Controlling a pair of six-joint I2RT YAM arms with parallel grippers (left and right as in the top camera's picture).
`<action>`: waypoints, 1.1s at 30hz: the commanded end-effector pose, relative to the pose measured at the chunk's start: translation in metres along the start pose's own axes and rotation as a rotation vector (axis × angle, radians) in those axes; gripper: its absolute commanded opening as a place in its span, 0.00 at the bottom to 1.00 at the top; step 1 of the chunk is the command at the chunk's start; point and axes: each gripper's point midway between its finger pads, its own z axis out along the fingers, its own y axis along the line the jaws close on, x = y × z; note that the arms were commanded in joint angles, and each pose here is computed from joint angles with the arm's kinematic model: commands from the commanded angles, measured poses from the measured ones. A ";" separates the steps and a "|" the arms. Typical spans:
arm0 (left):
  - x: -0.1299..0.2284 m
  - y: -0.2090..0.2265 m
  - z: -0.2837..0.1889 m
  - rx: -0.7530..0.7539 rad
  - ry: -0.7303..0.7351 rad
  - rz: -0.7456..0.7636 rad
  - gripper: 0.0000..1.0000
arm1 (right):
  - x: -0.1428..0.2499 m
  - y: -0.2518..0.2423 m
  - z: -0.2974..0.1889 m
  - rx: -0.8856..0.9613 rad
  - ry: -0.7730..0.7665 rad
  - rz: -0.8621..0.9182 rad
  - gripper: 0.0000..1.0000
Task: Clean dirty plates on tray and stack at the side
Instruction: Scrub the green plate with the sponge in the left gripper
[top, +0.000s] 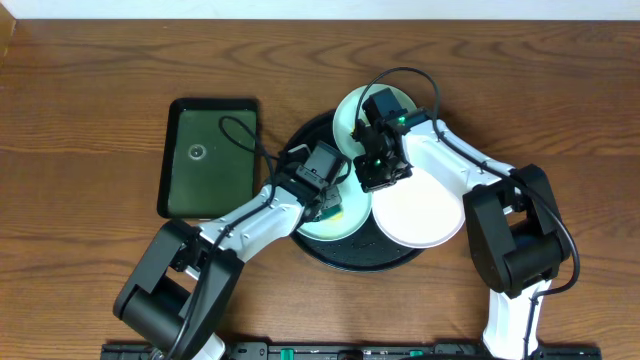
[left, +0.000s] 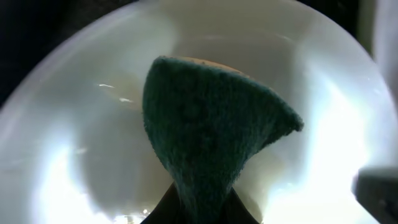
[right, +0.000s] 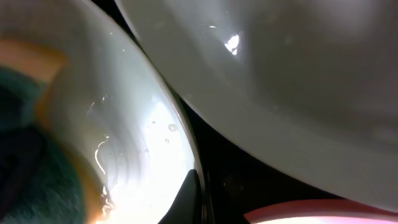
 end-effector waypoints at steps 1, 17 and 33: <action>-0.029 0.064 0.003 -0.294 -0.185 0.086 0.08 | 0.002 -0.007 0.000 0.031 0.002 0.005 0.01; -0.071 0.028 -0.074 -0.102 -0.370 0.062 0.08 | 0.003 -0.007 0.000 0.035 0.008 0.006 0.01; 0.001 -0.012 0.005 0.096 0.029 0.015 0.08 | 0.002 -0.007 0.000 0.035 0.004 0.005 0.01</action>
